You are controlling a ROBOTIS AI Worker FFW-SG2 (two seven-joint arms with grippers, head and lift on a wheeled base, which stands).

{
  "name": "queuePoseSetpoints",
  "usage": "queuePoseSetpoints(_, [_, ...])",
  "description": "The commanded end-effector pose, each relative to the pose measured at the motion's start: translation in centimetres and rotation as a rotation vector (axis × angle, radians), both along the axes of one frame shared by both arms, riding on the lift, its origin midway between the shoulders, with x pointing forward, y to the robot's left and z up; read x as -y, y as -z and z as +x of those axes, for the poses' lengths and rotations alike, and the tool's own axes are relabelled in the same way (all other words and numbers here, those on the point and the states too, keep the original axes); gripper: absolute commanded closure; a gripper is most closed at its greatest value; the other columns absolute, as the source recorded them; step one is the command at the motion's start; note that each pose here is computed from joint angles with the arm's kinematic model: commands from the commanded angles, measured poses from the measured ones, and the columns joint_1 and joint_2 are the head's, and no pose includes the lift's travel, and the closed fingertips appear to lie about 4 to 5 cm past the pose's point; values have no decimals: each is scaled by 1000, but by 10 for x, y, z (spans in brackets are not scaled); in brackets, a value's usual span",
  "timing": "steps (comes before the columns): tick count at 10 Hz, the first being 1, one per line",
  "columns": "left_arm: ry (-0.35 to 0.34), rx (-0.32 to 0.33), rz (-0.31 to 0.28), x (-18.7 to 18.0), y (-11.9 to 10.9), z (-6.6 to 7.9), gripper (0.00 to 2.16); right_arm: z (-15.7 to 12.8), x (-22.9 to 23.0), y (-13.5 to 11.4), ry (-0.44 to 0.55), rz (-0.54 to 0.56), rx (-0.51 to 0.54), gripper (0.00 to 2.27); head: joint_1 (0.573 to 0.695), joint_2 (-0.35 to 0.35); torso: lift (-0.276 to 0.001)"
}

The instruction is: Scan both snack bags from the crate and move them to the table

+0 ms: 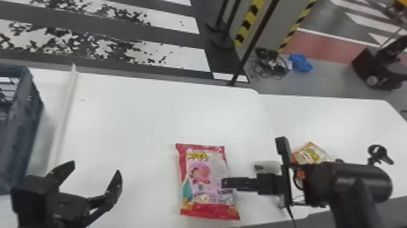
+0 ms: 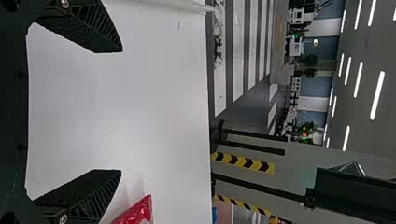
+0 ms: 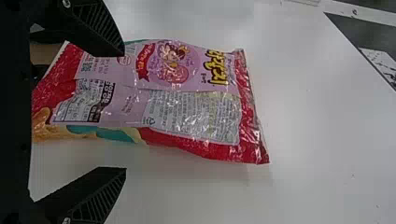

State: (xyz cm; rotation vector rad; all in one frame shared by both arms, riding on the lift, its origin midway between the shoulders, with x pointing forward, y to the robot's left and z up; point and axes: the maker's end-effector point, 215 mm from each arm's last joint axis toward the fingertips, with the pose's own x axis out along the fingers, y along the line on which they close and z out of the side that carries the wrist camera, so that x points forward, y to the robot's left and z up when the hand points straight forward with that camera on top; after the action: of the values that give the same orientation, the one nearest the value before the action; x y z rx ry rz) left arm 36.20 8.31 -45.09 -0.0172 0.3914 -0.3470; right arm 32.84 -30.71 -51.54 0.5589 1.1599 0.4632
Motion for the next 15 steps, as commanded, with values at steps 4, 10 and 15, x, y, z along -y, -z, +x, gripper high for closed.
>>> queuePoseSetpoints(4, [15,-7,-8,11,1,1,66,-5,-6,27,-122,-130,-88,1085,695,-350,-87])
queuePoseSetpoints(10, [25,-15,-10,17,6,-1,66,-6,9,29,-98,-141,-53,2243,695,-350,-87])
queuePoseSetpoints(15, [34,-17,-14,23,7,-3,66,-7,20,-50,-8,-56,74,2243,695,-350,-87])
